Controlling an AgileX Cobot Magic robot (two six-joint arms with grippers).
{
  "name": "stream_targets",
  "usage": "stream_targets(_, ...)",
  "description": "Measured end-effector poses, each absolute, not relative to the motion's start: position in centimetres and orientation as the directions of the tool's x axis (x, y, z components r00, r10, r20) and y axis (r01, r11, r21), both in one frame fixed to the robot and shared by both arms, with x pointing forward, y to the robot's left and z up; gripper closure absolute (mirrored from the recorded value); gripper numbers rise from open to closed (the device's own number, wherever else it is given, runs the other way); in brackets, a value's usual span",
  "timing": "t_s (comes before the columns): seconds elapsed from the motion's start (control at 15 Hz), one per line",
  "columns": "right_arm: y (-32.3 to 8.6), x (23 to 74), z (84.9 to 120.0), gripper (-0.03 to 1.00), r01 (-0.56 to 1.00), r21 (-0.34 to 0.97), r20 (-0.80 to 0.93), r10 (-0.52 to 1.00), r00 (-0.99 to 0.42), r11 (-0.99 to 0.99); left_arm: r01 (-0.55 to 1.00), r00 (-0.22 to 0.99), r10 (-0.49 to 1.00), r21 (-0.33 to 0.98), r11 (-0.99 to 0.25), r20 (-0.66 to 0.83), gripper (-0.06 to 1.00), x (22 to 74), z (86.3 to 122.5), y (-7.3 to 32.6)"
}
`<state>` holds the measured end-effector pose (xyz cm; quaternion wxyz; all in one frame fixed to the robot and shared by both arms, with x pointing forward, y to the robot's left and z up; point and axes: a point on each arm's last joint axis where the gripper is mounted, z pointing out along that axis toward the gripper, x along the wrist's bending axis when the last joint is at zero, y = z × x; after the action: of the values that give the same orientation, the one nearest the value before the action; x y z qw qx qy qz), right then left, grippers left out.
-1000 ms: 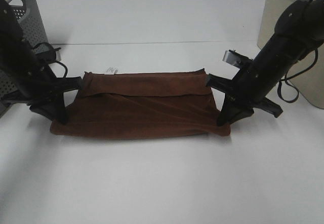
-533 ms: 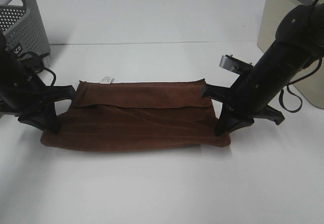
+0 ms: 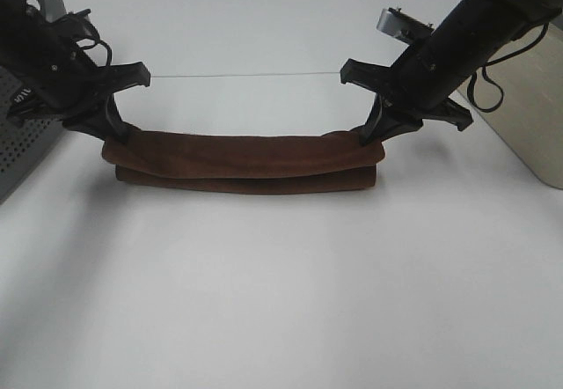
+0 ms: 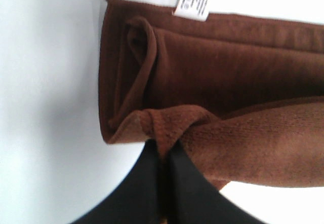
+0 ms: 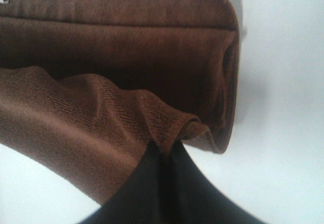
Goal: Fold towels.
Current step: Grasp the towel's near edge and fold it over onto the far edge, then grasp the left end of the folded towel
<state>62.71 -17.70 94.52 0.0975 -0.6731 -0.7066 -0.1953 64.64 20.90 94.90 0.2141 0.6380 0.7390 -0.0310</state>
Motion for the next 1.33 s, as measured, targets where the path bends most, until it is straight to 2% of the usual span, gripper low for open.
stream_targets(0.33,-17.3,65.7,90.7,0.97,0.989,0.146,0.381,0.923,-0.061,0.005,0.92,-0.128,0.926,0.306,0.244,-0.356,0.93,67.8,92.0,20.8)
stream_targets(0.4,-17.3,66.1,89.7,0.97,0.988,0.157,0.373,0.926,-0.053,-0.007,0.916,-0.133,0.927,0.313,0.25,-0.352,0.9,68.0,91.3,20.8)
stream_targets(0.53,-17.4,66.3,89.5,0.86,0.986,0.166,0.369,0.928,-0.053,-0.01,0.915,-0.142,0.928,0.312,0.255,-0.344,0.79,68.3,90.0,20.9)
stream_targets(0.6,-17.4,66.3,89.5,0.66,0.985,0.17,0.369,0.928,-0.052,-0.013,0.914,-0.143,0.928,0.314,0.257,-0.343,0.67,68.4,89.8,20.9)
stream_targets(0.67,-17.4,66.2,89.5,0.57,0.986,0.165,0.37,0.928,-0.052,-0.01,0.913,-0.143,0.929,0.317,0.257,-0.343,0.62,68.4,89.8,20.9)
stream_targets(0.73,-17.3,66.1,89.6,0.38,0.988,0.152,0.372,0.927,-0.053,-0.005,0.911,-0.141,0.928,0.321,0.257,-0.344,0.51,68.5,89.9,20.9)
stream_targets(0.8,-17.4,66.0,89.8,0.29,0.99,0.144,0.371,0.927,-0.057,0.004,0.913,-0.137,0.929,0.321,0.253,-0.344,0.34,68.6,90.1,20.9)
stream_targets(0.87,-17.4,65.9,90.2,0.25,0.989,0.145,0.365,0.928,-0.068,0.015,0.917,-0.126,0.934,0.319,0.238,-0.335,0.25,68.6,90.3,20.9)
stream_targets(0.93,-17.5,65.8,91.0,0.23,0.986,0.163,0.357,0.931,-0.082,0.024,0.921,-0.114,0.939,0.319,0.223,-0.325,0.19,68.7,90.5,20.9)
stream_targets(1.07,-17.6,65.7,92.3,0.22,0.981,0.19,0.348,0.932,-0.102,0.037,0.927,-0.103,0.944,0.314,0.206,-0.313,0.15,68.7,90.5,20.9)
stream_targets(1.33,-17.6,65.5,92.6,0.22,0.982,0.183,0.347,0.932,-0.107,0.045,0.937,-0.127,0.937,0.27,0.221,-0.326,0.15,68.7,88.9,20.7)
